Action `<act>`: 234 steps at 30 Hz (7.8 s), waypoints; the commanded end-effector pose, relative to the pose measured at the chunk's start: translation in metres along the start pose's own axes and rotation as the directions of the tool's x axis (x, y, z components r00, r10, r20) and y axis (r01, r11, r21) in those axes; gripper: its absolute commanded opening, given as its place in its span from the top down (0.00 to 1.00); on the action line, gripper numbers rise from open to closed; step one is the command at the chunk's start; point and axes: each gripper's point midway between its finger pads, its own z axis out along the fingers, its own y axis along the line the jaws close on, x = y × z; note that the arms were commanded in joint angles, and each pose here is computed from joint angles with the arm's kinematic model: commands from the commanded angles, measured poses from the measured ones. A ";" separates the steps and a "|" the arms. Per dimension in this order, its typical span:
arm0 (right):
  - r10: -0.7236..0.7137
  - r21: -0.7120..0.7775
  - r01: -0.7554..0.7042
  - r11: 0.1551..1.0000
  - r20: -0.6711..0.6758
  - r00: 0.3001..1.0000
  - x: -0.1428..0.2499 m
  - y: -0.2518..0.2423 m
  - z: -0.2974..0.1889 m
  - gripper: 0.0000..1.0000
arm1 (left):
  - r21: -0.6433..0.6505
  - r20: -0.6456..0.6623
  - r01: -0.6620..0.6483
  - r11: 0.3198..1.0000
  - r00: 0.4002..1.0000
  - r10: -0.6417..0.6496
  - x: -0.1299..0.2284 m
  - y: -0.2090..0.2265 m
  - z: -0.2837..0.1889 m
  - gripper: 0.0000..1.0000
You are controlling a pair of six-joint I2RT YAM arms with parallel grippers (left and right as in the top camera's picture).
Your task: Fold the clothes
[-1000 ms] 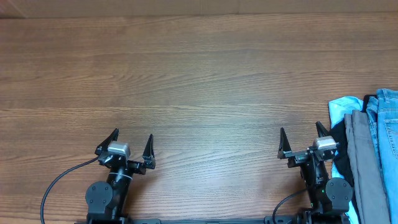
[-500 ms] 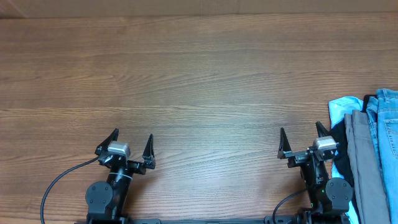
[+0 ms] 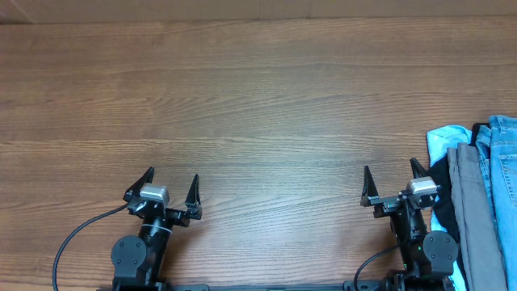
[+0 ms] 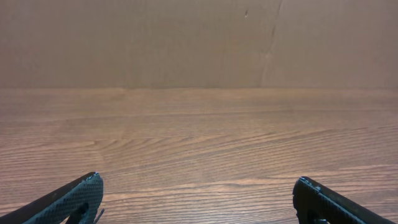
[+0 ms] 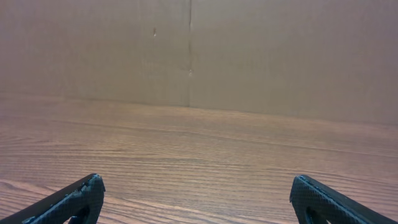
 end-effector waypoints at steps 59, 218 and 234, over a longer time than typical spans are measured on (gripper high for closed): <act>-0.001 -0.005 0.001 1.000 0.007 1.000 0.001 0.001 0.000 0.00 | -0.006 0.013 -0.026 1.000 1.000 0.026 -0.002 0.002 0.000 0.00; 0.464 0.132 -0.445 0.886 -0.253 0.849 -0.369 0.038 0.004 0.14 | -0.245 -0.967 -0.041 0.969 0.076 -0.241 -0.029 0.045 0.109 0.79; 0.502 0.435 -0.297 0.850 -0.496 0.709 -0.268 0.026 0.065 0.10 | -0.339 -0.877 -0.116 0.934 -0.321 -0.358 0.164 0.129 0.115 0.96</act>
